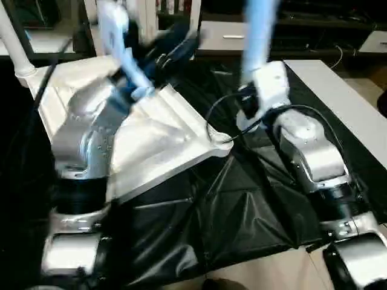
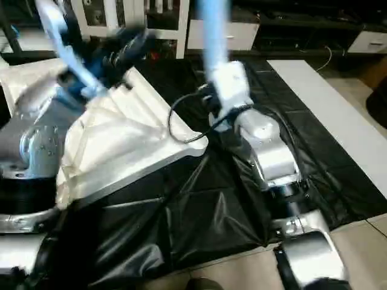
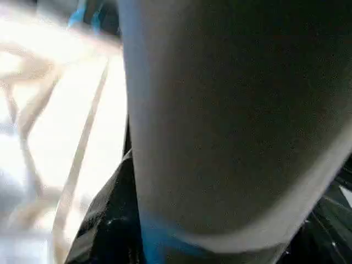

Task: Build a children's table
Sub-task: Insert table leg to table base

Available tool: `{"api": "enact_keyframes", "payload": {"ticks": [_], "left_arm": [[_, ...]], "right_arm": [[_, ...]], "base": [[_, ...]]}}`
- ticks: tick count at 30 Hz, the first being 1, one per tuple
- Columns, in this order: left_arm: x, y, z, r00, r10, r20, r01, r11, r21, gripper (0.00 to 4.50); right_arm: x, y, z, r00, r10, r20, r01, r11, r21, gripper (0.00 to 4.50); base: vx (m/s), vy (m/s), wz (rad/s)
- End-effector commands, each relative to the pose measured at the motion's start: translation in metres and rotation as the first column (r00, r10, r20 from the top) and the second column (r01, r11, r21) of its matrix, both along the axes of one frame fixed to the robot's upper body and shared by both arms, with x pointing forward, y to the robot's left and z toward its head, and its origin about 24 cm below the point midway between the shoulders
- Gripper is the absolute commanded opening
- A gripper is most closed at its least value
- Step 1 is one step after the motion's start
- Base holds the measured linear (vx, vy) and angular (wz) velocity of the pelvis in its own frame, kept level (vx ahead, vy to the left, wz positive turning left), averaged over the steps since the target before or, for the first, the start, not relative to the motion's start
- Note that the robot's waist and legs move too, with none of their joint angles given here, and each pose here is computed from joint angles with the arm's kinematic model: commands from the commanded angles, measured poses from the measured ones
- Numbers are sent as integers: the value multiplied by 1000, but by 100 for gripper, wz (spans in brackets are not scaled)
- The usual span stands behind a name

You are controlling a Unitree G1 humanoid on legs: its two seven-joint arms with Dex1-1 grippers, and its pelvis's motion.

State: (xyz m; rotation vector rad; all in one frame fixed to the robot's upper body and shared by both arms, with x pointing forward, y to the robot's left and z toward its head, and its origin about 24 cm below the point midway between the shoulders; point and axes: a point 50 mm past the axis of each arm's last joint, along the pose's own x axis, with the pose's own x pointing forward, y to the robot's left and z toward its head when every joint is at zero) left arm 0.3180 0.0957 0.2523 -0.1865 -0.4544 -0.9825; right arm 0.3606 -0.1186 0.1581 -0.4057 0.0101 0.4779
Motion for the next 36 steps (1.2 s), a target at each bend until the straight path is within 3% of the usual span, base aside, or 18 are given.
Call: {"api": "enact_keyframes", "payload": {"ticks": [1,6,10,12,18,27,30,36], "left_arm": [[-2,-12,0,997,-67,-37,66,997,-27,242],[-3,-20,1,991,-118,-69,114,992,-62,275],[4,-19,-1,993,-63,-103,58,997,-56,295],[10,-14,0,992,-10,-126,0,997,-80,331],[23,-2,-5,972,103,-212,-122,989,-79,378],[19,0,6,971,-19,-238,-34,975,-220,448],[18,0,8,968,-52,-246,-11,969,-247,450],[18,-3,1,958,-57,-282,2,981,-192,450]], "right_arm": [[-3,5,6,1000,22,-4,-22,999,-46,180],[-8,11,3,998,53,-40,-56,995,-87,180],[-9,12,2,997,61,-44,-66,989,-130,180],[-10,11,2,998,61,-32,-65,985,-157,180],[-7,7,12,1000,0,28,4,987,-161,180],[-9,6,8,1000,7,9,-5,981,-192,180],[-11,7,5,1000,19,1,-18,979,-205,180],[-14,10,-4,998,59,-13,-61,961,-271,180]], "base": [[0,0,0],[0,0,0],[0,0,0],[0,0,0],[0,0,0],[0,0,0],[0,0,0],[0,0,0]]}}
